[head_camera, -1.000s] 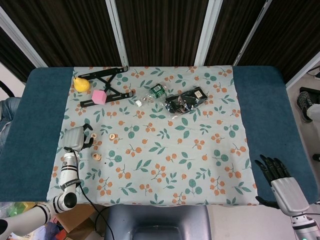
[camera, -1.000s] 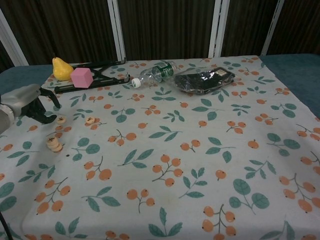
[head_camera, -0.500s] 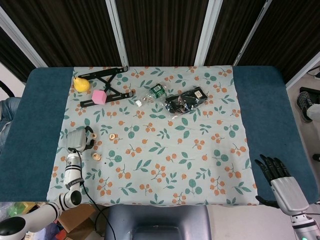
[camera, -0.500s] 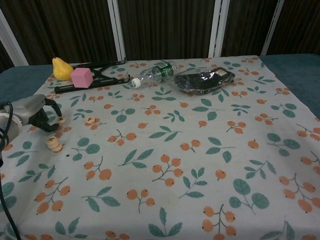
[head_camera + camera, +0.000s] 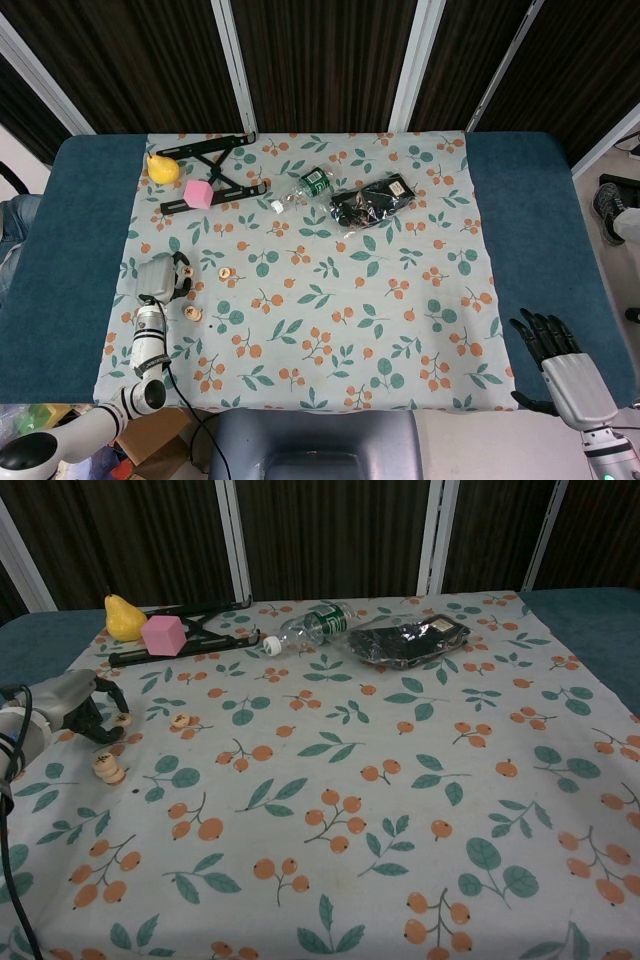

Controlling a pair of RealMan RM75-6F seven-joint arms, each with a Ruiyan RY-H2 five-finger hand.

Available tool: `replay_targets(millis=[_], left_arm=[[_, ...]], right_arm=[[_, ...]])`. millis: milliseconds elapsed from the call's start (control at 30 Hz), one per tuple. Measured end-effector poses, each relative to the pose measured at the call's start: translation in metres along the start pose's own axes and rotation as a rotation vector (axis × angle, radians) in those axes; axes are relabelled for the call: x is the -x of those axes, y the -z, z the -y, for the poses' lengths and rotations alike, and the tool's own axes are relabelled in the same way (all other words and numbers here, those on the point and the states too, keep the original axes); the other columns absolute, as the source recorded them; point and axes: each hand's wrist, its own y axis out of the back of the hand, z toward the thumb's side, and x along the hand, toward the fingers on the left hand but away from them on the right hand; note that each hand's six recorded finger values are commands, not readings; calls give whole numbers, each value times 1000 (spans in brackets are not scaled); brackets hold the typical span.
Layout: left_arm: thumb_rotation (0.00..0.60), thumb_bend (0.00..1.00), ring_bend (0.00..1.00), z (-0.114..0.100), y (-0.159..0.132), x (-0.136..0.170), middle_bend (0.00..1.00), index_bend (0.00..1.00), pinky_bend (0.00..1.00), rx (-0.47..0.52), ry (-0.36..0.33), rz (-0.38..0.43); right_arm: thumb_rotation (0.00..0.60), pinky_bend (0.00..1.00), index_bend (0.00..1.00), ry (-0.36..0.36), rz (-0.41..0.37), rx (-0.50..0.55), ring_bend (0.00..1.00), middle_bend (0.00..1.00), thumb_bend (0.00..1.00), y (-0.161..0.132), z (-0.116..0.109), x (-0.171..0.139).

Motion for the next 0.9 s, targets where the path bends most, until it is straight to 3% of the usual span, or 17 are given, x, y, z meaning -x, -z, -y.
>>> replay_targets(millis=[400, 633, 900], left_arm=[[600, 393, 1000, -3, 0, 1, 1000, 550, 1000, 4, -16, 4], [600, 393, 1000, -20, -13, 13, 1000, 540, 1000, 55, -52, 74], [600, 393, 1000, -30, -29, 61, 1000, 513, 1000, 108, 31, 197]], right_arm=[[600, 61, 0, -1, -1, -1, 0, 0, 204, 0, 0, 0], [600, 61, 0, -5, -5, -3, 0, 0, 204, -1, 2, 0], [600, 61, 0, -5, -13, -3, 0, 0, 204, -3, 2, -2]])
